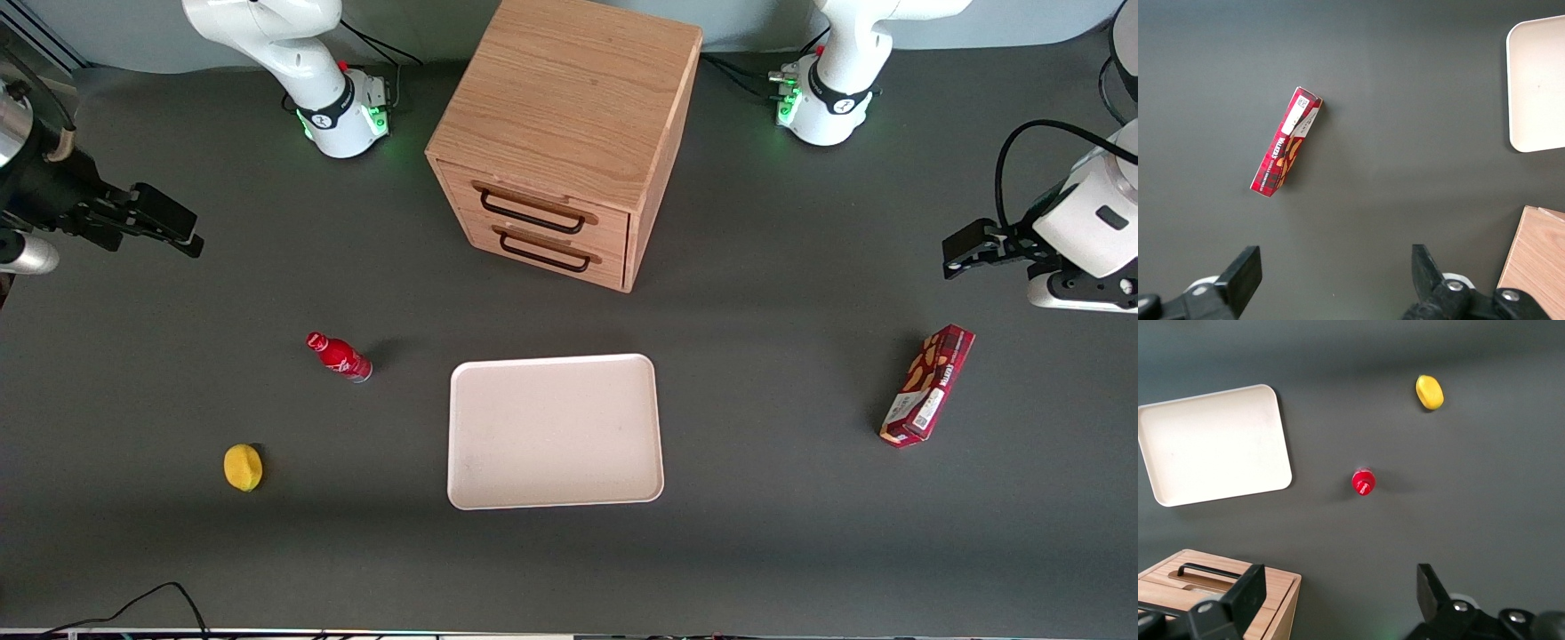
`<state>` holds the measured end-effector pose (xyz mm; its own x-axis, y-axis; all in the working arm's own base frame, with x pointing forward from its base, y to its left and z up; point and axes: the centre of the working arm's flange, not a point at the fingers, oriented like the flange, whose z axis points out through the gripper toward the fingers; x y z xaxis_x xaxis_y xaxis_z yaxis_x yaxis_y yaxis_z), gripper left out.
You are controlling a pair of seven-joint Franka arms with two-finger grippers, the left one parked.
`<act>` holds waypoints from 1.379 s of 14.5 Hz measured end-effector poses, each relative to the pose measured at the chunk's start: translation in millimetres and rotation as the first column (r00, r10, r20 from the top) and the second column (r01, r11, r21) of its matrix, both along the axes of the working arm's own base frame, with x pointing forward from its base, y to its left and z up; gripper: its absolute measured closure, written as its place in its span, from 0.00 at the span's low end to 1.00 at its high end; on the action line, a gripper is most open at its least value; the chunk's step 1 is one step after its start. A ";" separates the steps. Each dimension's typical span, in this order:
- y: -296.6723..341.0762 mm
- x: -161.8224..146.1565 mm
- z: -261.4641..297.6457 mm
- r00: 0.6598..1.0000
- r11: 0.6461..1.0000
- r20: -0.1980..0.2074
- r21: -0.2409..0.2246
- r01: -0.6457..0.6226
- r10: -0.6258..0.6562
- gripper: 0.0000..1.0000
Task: Place coke bottle on tray
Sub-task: 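Move the open right gripper down to the red Coca-Cola bottle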
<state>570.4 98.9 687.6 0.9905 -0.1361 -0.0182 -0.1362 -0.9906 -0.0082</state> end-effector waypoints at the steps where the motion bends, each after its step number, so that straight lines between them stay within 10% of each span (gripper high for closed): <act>1: 0.7 2.2 -6.4 1.000 1.000 -0.010 -0.001 -0.001 0.001 0.00; 20: -8.0 40.7 -268.3 0.999 0.999 0.002 0.008 -0.054 0.054 0.00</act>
